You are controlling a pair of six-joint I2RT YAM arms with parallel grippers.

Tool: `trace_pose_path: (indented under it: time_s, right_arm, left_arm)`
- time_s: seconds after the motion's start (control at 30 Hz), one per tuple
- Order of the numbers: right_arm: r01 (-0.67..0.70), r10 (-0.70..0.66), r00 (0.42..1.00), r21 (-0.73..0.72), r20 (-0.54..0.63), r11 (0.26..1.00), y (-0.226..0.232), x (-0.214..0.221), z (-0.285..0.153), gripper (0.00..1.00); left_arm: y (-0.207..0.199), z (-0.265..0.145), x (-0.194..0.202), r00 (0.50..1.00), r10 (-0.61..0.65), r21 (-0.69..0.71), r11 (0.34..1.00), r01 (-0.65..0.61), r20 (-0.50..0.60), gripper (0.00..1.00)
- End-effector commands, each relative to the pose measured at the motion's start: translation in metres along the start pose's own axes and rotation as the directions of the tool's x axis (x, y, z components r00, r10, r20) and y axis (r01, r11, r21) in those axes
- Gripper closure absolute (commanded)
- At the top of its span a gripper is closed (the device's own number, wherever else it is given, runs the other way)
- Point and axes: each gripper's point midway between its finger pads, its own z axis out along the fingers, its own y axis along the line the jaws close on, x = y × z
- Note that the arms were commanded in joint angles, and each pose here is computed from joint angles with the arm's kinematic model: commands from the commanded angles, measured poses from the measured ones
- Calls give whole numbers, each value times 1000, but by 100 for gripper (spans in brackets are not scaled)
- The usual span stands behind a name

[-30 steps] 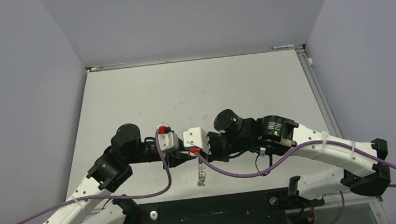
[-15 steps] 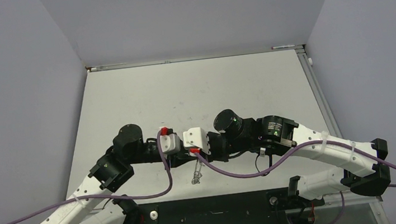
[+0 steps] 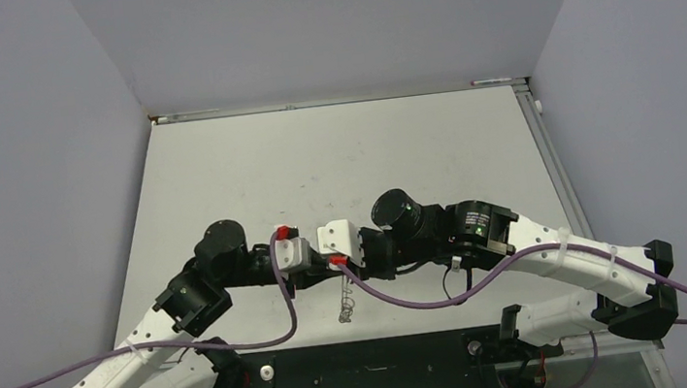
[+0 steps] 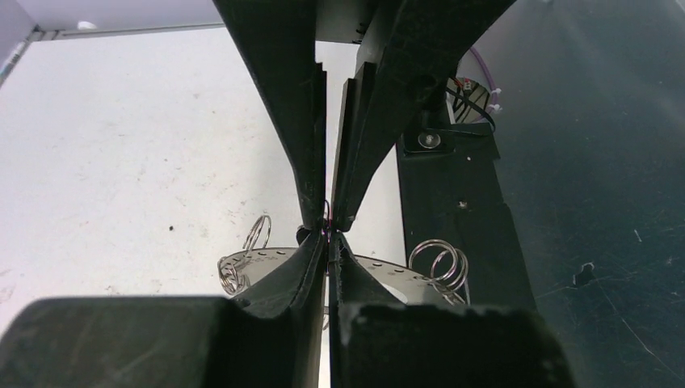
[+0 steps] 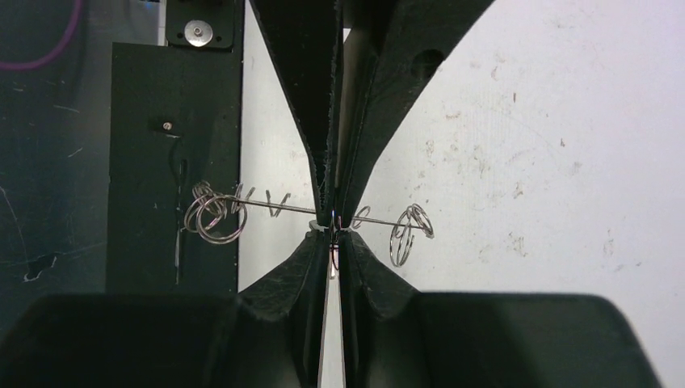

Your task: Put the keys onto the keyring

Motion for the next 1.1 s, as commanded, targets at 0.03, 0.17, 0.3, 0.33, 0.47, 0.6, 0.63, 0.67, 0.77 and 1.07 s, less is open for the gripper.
trace_pose_path:
  time_s: [0.03,0.17,0.3,0.33,0.47,0.6,0.63,0.67,0.77,1.07]
  right_arm:
    - [25,-45,981,108,188,994,-14,-38,-19,72]
    - [0,-64,953,211,297,977,-25,-48,-45,46]
    - [2,-88,899,197,429,980,-17,-67,-71,47]
    - [5,-91,888,187,451,982,-15,-70,-73,48]
    - [17,-91,866,153,491,988,-9,-78,-69,53]
    - [36,-94,858,125,505,992,-7,-84,-60,57]
    - [39,-96,857,121,506,992,-7,-85,-58,58]
    - [42,-95,856,115,508,993,-7,-86,-56,60]
    - [63,-97,860,85,501,994,-4,-88,-49,62]
    - [70,-95,873,69,479,995,-4,-85,-38,72]
  left_arm:
    - [5,-14,-41,973,105,-76,993,-91,204,100]
    - [5,-31,-61,936,101,-98,993,-72,337,100]
    - [-1,-40,-73,904,104,-81,994,-78,415,100]
    - [-2,-41,-73,901,100,-74,994,-76,422,100]
    - [-10,-47,-81,875,101,-53,995,-86,473,100]
    - [-16,-51,-84,862,105,-41,994,-98,496,100]
    - [-18,-51,-84,860,106,-38,994,-101,498,100]
    - [-19,-52,-84,859,107,-37,994,-102,500,100]
    - [-20,-53,-84,857,109,-37,994,-104,504,100]
    - [-22,-54,-85,855,108,-35,994,-104,507,100]
